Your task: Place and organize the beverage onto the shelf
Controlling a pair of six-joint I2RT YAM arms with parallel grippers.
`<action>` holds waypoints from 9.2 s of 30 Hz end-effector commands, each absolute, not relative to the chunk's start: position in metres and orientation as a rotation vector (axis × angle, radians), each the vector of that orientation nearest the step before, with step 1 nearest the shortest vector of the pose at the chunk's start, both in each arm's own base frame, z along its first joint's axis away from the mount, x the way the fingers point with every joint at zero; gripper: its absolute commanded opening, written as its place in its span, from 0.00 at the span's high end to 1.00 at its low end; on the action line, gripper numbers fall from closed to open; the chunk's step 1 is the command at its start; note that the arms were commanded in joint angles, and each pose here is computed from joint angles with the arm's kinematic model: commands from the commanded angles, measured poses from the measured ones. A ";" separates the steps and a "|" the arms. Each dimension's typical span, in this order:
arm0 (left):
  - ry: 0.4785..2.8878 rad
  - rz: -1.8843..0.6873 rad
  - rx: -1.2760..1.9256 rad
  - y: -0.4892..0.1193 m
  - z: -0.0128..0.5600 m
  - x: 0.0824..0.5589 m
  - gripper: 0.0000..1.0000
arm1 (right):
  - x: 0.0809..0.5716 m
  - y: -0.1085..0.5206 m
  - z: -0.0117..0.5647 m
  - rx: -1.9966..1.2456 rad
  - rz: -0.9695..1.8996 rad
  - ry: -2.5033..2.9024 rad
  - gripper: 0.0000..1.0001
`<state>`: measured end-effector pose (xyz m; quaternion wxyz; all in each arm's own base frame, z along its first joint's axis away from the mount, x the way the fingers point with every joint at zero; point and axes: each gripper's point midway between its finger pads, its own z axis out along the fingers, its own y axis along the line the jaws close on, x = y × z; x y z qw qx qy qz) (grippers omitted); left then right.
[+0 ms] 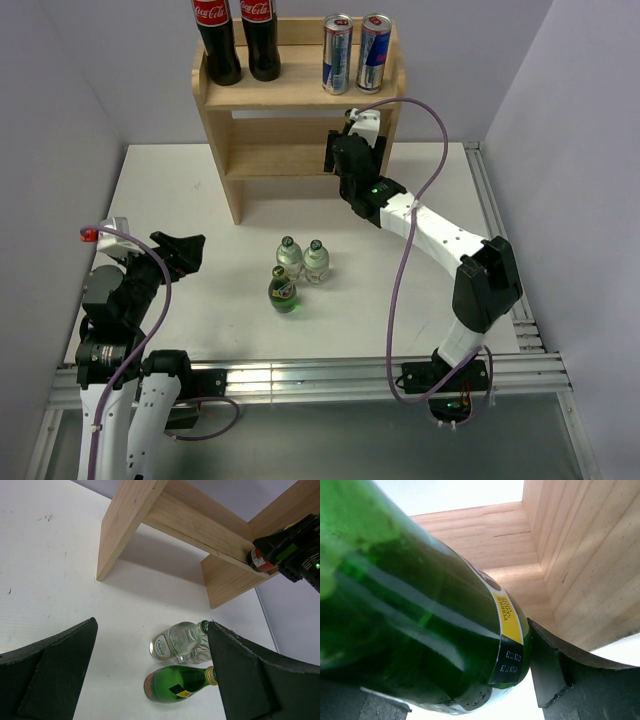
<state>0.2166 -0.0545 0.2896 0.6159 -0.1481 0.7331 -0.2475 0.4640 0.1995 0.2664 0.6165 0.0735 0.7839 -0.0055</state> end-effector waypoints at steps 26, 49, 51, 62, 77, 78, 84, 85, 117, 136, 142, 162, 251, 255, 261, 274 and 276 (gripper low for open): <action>1.643 -0.554 -0.314 -0.053 0.300 0.216 0.01 | 0.492 0.185 0.309 0.370 0.026 1.642 0.09; 1.643 -0.554 -0.314 -0.053 0.300 0.216 0.01 | 0.473 0.184 0.317 0.327 0.065 1.662 0.00; 1.643 -0.554 -0.314 -0.053 0.300 0.216 0.01 | 0.471 0.185 0.315 0.318 0.062 1.670 0.00; 1.642 -0.556 -0.313 -0.053 0.300 0.216 0.01 | 0.455 0.184 0.315 0.298 0.055 1.685 0.00; 1.636 -0.556 -0.313 -0.053 0.302 0.214 0.01 | 0.427 0.188 0.315 0.258 0.068 1.689 0.00; 1.634 -0.555 -0.312 -0.053 0.302 0.214 0.01 | 0.426 0.188 0.315 0.257 0.066 1.688 0.00; 1.634 -0.554 -0.313 -0.052 0.302 0.214 0.01 | 0.419 0.189 0.305 0.254 0.065 1.713 0.00; 1.638 -0.553 -0.314 -0.052 0.301 0.215 0.01 | 0.416 0.186 0.303 0.260 0.056 1.715 0.00; 1.645 -0.557 -0.313 -0.053 0.299 0.217 0.01 | 0.203 0.280 0.182 -0.147 0.779 1.810 0.00; 1.651 -0.557 -0.316 -0.053 0.298 0.217 0.01 | 0.227 0.291 0.111 -0.128 0.472 1.923 0.00; 1.655 -0.557 -0.314 -0.054 0.298 0.218 0.01 | 0.247 0.297 0.102 -0.116 0.436 1.921 0.00; 1.655 -0.559 -0.312 -0.054 0.298 0.218 0.01 | 0.304 0.297 0.086 -0.067 0.395 1.910 0.01; 1.628 -0.568 -0.293 -0.055 0.303 0.214 0.01 | 0.452 0.434 0.383 -0.012 0.411 1.590 1.00; 1.626 -0.568 -0.293 -0.055 0.303 0.214 0.01 | 0.457 0.436 0.381 -0.005 0.409 1.581 1.00; 1.626 -0.569 -0.292 -0.055 0.303 0.214 0.01 | 0.465 0.440 0.372 0.007 0.408 1.572 1.00; 1.623 -0.572 -0.286 -0.056 0.304 0.213 0.01 | 0.470 0.444 0.351 0.003 0.387 1.588 0.92; 1.625 -0.573 -0.285 -0.056 0.304 0.213 0.01 | 0.469 0.444 0.347 0.001 0.384 1.595 0.68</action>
